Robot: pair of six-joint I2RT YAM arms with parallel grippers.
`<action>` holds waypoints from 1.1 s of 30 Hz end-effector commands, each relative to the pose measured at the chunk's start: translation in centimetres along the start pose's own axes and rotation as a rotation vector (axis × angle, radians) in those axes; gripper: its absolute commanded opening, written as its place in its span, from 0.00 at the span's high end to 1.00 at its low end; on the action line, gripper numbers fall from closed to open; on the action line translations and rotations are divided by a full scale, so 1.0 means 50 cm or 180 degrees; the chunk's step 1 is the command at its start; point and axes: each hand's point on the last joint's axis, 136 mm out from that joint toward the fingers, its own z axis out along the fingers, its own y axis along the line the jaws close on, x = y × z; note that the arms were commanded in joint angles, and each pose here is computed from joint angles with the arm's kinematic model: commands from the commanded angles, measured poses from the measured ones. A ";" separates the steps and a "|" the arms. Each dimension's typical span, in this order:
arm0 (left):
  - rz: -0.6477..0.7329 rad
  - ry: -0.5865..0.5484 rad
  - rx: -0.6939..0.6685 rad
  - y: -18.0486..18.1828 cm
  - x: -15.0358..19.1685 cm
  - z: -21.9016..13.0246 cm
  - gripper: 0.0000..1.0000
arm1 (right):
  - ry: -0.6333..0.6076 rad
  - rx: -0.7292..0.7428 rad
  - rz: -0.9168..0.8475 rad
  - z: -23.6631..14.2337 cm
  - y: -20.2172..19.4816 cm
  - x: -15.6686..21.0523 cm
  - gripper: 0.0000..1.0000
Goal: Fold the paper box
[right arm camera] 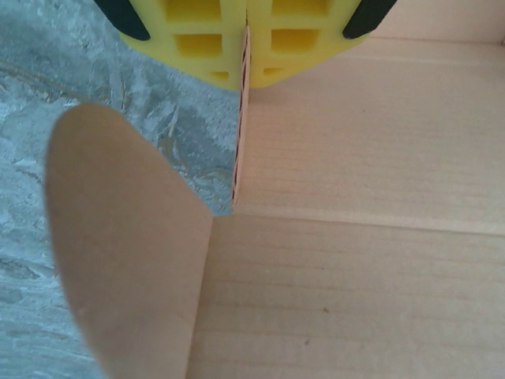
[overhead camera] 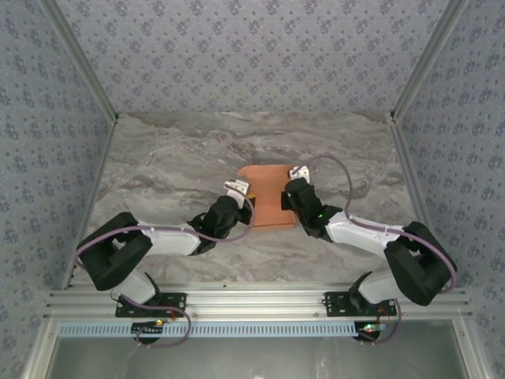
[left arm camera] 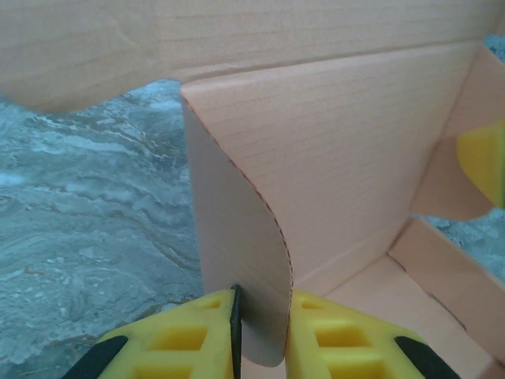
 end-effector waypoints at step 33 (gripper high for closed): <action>0.0362 -0.0187 -0.0082 -0.034 0.067 0.039 0.82 | 0.0719 -0.0491 0.1279 -0.155 0.000 0.166 0.45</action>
